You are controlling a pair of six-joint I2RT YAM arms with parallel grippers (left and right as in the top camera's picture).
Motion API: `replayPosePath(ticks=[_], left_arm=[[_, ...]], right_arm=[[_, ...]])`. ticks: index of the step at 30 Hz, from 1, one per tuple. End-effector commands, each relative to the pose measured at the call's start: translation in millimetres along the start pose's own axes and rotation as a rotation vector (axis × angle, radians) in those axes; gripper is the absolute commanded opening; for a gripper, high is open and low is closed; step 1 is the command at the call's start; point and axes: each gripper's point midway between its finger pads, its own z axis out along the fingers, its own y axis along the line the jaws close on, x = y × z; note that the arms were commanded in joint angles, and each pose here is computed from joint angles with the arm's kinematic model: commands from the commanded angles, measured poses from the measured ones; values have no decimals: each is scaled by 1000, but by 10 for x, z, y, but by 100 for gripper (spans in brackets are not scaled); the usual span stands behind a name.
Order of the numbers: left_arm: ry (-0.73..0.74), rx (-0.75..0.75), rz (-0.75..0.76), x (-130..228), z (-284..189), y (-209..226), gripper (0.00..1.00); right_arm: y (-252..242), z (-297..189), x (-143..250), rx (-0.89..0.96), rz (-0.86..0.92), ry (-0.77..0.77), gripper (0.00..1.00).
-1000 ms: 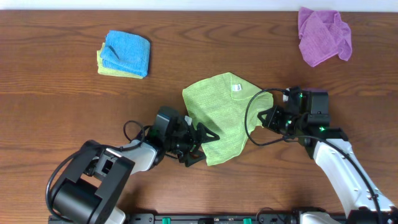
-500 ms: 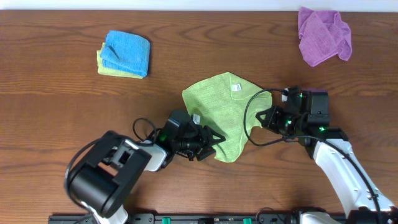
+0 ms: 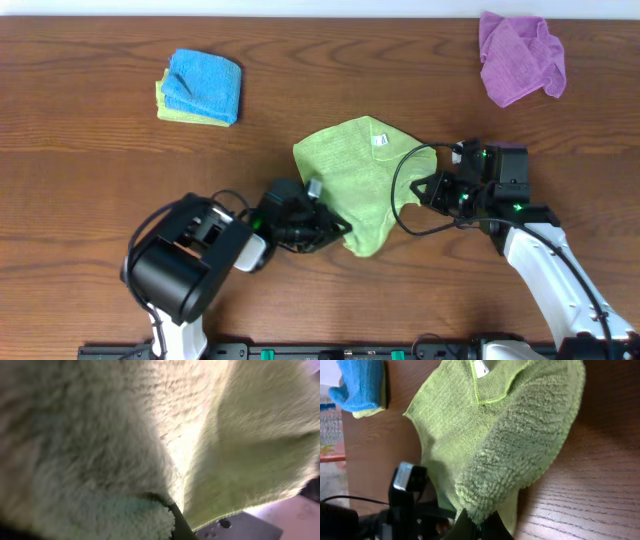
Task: Fold the cloth
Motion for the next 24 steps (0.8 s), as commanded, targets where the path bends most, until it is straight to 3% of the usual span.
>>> replayPosePath(ticks=[1,7,14,24], left_arm=[[-35,4,-117,-230,-270,242,6],[-110,156,-119,-787,-646,-224,6],[-193,261,21,-1464,-783,-1155,6],[-344,204,169,-2022,-980,-1793,6]], right_arm=[[97,-18,-14,-27,-36,-3,1],[378,31,-253,-75,-141,-125,1],[613,-50,-720,-101,-168,-353,1],[929,-9,-1428,-77,-243,-452,1]])
